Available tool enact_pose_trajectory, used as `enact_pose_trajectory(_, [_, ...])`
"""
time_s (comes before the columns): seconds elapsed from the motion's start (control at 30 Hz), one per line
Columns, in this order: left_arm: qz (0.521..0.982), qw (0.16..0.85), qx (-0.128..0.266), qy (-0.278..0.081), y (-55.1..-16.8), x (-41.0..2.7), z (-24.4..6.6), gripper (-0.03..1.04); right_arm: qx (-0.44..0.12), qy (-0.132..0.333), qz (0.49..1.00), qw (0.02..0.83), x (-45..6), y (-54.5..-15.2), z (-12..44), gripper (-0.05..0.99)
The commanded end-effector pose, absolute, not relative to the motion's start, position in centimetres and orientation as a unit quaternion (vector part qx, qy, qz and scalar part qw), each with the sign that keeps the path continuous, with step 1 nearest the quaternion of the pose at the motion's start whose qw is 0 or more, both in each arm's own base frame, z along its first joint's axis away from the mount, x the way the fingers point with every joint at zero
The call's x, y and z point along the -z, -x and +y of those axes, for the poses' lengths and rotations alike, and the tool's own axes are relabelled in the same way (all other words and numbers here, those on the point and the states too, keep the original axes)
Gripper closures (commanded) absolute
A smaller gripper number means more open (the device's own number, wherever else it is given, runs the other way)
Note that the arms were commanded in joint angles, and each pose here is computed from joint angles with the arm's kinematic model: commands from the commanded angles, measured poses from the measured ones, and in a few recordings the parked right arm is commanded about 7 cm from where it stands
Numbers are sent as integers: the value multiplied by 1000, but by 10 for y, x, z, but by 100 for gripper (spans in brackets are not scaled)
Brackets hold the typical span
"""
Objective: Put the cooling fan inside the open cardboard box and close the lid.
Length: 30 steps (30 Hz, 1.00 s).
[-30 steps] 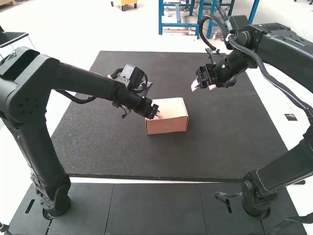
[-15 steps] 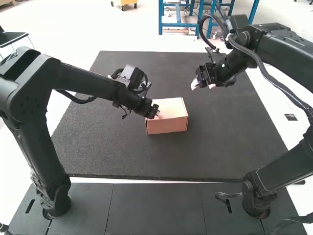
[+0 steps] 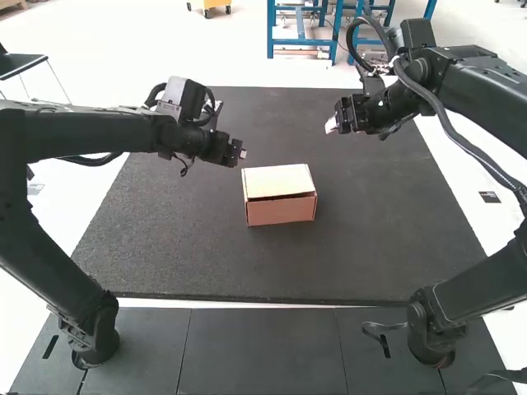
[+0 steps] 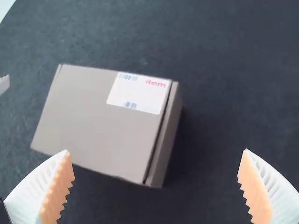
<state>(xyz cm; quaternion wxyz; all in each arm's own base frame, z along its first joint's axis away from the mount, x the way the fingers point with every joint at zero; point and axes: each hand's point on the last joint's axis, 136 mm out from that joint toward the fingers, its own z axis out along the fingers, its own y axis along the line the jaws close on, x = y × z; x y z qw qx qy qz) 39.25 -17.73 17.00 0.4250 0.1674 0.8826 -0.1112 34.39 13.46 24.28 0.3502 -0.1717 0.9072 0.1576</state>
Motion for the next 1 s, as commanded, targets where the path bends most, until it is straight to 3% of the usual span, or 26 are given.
enact_pose_trajectory(0.0, [871,452,109,-156,-390,-189,-167,4,-149,147,894,397,-266,-348,122,11])
enact_pose_trajectory(0.07, [872,454,111,-145,-384,-195,-161,4,-134,137,887,419,-269,-354,115,5])
enact_pose_trajectory(0.3, [855,500,98,-100,-367,-221,-115,4,-121,114,850,500,-285,-356,98,3])
enact_pose_trajectory(0.4, [838,533,89,-75,-356,-227,-90,4,-139,35,836,530,-290,-351,85,2])
enact_pose_trajectory(0.53, [778,622,64,-61,-340,-253,-63,4,-141,22,833,535,-272,-340,82,2])
enact_pose_trajectory(0.73, [788,613,50,-24,-324,-222,-27,4,-133,20,836,532,-230,-331,76,3])
enact_pose_trajectory(0.97, [759,651,31,14,-321,-212,22,4,-110,8,801,588,-218,-325,59,2])
